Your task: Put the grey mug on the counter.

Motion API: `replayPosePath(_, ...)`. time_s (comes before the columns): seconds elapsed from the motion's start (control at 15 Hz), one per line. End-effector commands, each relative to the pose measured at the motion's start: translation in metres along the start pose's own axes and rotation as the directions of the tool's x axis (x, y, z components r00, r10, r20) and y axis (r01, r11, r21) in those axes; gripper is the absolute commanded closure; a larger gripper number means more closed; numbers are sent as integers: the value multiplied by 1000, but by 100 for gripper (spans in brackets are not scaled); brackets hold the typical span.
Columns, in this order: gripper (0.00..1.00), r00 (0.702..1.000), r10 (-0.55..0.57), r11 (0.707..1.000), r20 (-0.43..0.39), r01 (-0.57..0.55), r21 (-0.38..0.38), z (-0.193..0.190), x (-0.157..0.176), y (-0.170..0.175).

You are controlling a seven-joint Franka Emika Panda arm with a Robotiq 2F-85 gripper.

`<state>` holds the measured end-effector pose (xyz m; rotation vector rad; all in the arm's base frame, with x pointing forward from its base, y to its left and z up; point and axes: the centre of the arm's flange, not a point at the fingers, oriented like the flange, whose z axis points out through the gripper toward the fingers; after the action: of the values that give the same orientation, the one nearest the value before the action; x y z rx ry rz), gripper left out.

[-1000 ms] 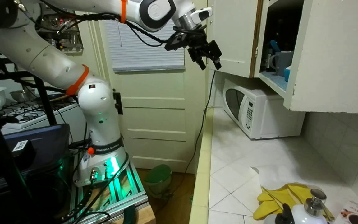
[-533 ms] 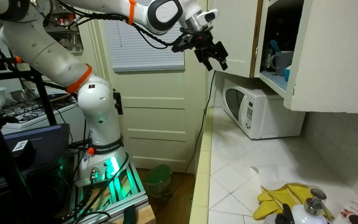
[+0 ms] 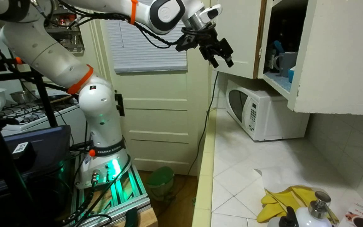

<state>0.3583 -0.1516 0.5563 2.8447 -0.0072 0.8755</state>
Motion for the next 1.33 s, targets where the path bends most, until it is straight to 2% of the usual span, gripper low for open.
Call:
replayPosePath(0.0,0,1000,-1,1000,0,1,0,0,0,0)
replayPosePath(0.87,0,1000,-2,1000,0,2,0,0,0,-1)
replayPosePath(1.0,0,997,41,998,-63,-44,-46,8,18,4)
replayPosePath(1.13,0,990,81,996,-118,-84,-22,13,39,11)
replayPosePath(1.27,0,985,104,994,-138,-106,-9,20,57,18)
